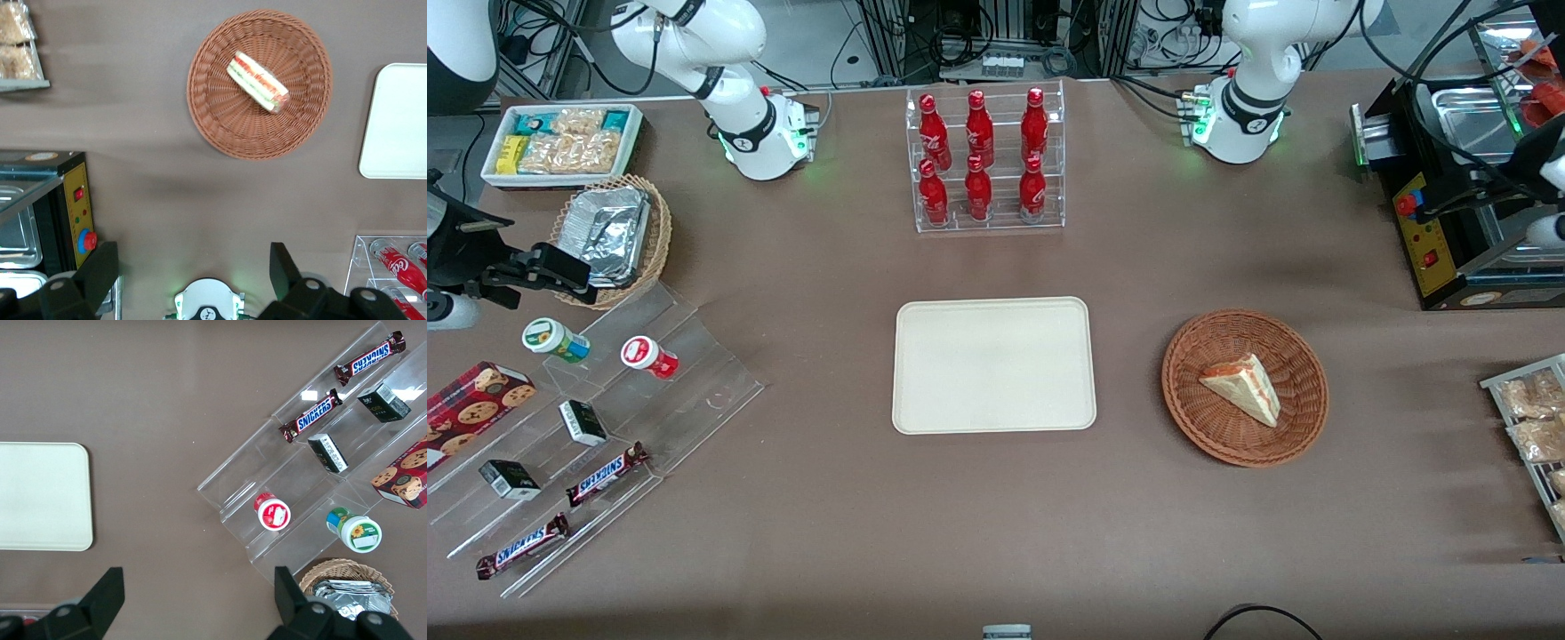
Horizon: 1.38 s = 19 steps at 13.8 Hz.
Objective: Place sandwich from basket to tray
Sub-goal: 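Move the left gripper down over the wrapped sandwich in the wicker basket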
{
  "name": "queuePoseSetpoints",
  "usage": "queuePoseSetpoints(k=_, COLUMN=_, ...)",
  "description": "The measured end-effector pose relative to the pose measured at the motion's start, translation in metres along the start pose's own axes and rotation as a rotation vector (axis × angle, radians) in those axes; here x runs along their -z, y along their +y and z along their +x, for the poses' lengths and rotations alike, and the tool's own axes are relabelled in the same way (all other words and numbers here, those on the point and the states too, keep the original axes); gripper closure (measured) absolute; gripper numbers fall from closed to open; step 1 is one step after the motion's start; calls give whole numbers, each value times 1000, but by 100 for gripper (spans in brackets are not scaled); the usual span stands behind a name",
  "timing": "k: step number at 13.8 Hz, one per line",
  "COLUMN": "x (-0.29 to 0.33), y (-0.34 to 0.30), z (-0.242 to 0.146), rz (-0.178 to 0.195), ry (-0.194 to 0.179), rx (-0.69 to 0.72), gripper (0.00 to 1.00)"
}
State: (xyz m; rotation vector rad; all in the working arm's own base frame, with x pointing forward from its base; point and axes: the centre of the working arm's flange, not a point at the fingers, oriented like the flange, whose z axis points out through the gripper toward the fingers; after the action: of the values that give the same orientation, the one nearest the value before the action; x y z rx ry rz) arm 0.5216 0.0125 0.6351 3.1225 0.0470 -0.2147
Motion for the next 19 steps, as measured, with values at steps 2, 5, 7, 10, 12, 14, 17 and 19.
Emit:
queuePoseSetpoints(k=2, x=3, y=2, z=2, rz=15, ry=9, rx=-5, gripper=0)
queuePoseSetpoints(k=5, x=-6, y=1, z=12, rz=59, ry=-1, rx=2, gripper=0)
queuePoseSetpoints(k=7, x=-34, y=7, z=37, rz=78, ry=-4, rx=47, gripper=0)
queuePoseSetpoints(k=10, x=-96, y=9, z=75, rz=63, ry=21, rx=143, gripper=0)
queuePoseSetpoints(k=12, x=-134, y=9, z=92, rz=35, ry=28, rx=285, gripper=0)
queuePoseSetpoints(k=14, x=-171, y=20, z=107, rz=24, ry=26, rx=448, gripper=0)
queuePoseSetpoints(k=17, x=-221, y=64, z=124, rz=13, ry=53, rx=651, gripper=0)
queuePoseSetpoints(k=19, x=-246, y=94, z=131, rz=2, ry=72, rx=761, gripper=0)
